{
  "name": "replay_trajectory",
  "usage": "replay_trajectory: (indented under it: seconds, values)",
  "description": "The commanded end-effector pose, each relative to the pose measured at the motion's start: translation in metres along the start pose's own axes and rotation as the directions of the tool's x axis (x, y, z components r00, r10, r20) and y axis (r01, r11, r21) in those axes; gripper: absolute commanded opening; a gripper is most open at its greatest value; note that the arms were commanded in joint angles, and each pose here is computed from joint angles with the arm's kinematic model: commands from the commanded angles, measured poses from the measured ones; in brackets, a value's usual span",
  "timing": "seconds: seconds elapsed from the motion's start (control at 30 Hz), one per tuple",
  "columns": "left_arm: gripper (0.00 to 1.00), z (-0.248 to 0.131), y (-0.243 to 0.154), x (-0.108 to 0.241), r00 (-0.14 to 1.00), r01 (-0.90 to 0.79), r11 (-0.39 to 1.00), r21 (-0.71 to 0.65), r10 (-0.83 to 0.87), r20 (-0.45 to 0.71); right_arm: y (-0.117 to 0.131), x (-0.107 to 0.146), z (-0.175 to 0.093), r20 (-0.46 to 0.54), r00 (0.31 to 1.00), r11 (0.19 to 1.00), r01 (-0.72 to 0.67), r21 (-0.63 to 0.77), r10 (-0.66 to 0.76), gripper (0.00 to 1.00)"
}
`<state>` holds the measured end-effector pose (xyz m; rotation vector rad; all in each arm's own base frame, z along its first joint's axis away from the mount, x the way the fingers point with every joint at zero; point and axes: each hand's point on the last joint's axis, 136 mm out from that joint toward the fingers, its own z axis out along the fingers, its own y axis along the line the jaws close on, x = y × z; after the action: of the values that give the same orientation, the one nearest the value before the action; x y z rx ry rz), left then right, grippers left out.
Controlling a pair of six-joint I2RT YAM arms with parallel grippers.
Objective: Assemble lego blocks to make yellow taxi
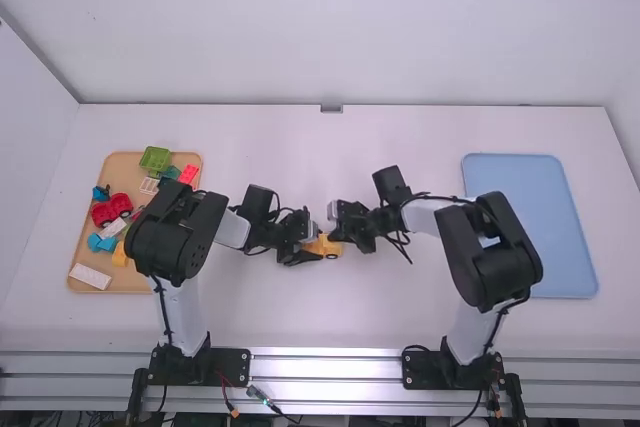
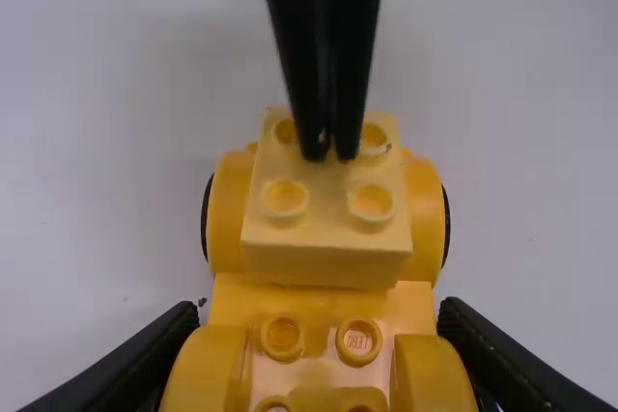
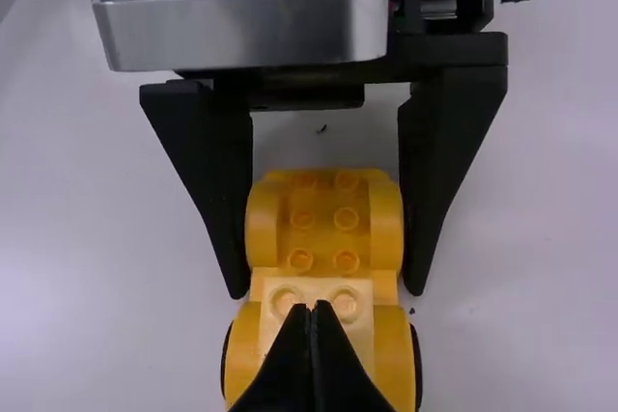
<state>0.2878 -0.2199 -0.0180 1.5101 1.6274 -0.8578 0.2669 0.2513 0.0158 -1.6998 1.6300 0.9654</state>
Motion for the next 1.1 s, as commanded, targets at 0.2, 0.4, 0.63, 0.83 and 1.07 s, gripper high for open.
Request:
replay_trajectory:
  seconds: [0.2, 0.4, 0.63, 0.83, 1.07]
  values:
    - [0.64, 0.003, -0.011, 0.015, 0.998, 0.054, 0.998, 0.014, -0.054, -0.043, -0.005, 0.026, 0.015, -0.051, 0.995, 0.996, -0.085, -0.002, 0.085, 0.0]
    - [0.64, 0.003, -0.011, 0.014, 0.998, 0.051, 0.999, 0.013, -0.051, -0.042, -0.004, 0.038, 0.014, -0.114, 0.99, 0.996, -0.087, 0.011, 0.088, 0.0]
    - [0.63, 0.003, -0.01, 0.014, 0.998, 0.051, 0.999, 0.01, -0.05, -0.041, -0.003, 0.051, 0.014, -0.172, 0.98, 0.995, -0.099, 0.022, 0.101, 0.0]
    - [0.63, 0.005, -0.011, 0.013, 0.998, 0.045, 0.999, 0.014, -0.044, -0.039, 0.002, 0.063, 0.021, -0.181, 0.981, 0.997, -0.078, -0.008, 0.075, 0.0]
    - [0.63, 0.004, -0.011, 0.013, 0.998, 0.044, 0.999, 0.013, -0.043, -0.04, 0.003, 0.07, 0.021, -0.214, 0.974, 0.997, -0.081, -0.004, 0.078, 0.0]
